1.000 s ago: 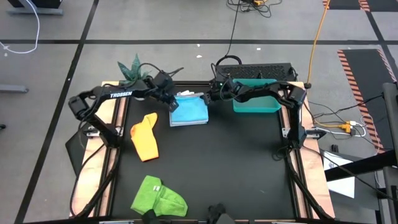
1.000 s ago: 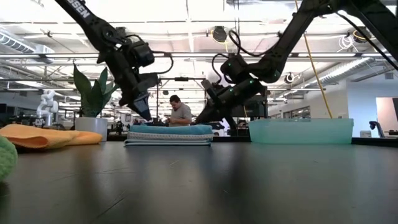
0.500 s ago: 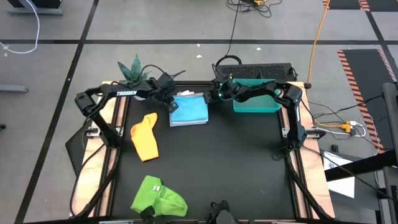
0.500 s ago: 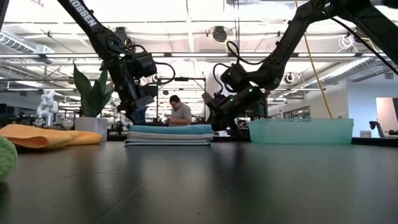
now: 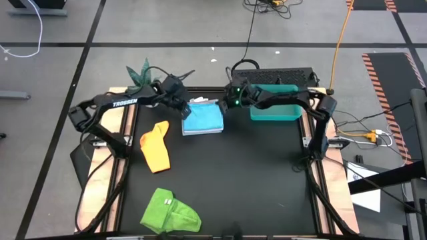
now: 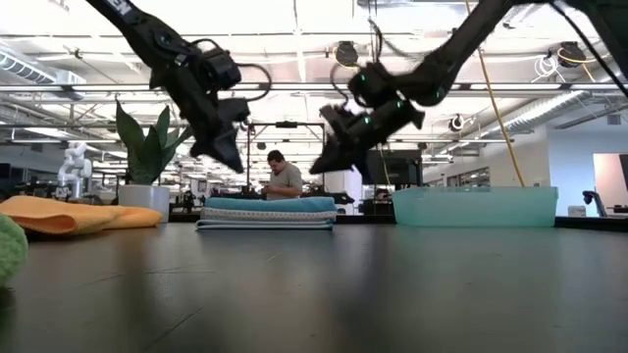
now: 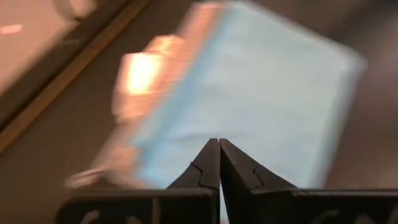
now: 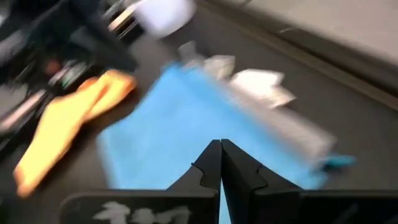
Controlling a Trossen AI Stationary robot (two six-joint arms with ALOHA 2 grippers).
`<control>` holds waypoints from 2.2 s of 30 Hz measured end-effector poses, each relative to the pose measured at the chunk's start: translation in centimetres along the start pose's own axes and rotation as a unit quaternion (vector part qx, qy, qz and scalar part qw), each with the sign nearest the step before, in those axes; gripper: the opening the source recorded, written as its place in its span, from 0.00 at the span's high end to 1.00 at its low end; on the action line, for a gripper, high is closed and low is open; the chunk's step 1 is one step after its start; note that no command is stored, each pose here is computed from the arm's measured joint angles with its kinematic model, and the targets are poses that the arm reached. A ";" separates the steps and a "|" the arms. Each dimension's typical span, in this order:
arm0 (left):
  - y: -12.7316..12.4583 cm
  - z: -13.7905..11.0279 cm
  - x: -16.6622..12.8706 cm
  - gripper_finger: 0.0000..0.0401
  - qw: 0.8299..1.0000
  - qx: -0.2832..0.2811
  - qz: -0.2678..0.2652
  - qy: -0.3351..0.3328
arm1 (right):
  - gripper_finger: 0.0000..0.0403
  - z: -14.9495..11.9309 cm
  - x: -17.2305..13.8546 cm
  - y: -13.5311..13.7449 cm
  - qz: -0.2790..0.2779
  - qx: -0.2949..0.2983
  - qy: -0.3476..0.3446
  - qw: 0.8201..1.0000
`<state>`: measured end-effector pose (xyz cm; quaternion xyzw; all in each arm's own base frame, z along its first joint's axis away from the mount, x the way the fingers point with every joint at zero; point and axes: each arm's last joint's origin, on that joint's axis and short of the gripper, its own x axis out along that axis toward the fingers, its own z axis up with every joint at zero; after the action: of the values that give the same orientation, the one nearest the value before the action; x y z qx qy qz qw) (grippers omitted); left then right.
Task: Fold microfiber towels
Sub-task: Stack the blue microfiber towel on the gray microfiber towel, then fold the yellow microfiber towel
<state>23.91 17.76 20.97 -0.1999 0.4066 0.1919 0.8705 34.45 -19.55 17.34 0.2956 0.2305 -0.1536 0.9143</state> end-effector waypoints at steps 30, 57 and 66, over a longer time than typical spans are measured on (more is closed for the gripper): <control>-5.0 -5.8 3.1 0.98 0.997 0.005 -0.063 0.037 | 1.00 -6.2 -0.4 3.1 -0.023 -0.028 0.075 0.997; -3.3 -9.7 -4.3 0.47 0.965 -0.044 0.179 0.184 | 1.00 -13.7 -9.8 14.8 0.142 -0.047 0.075 0.986; -0.2 -10.0 -0.3 0.43 0.952 -0.060 0.146 0.260 | 1.00 -16.0 -10.6 17.0 0.178 -0.037 0.110 0.977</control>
<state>17.55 12.56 15.33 -0.2333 0.6317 0.2824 0.6832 27.27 4.93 19.27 0.3130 0.2791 0.0538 0.9062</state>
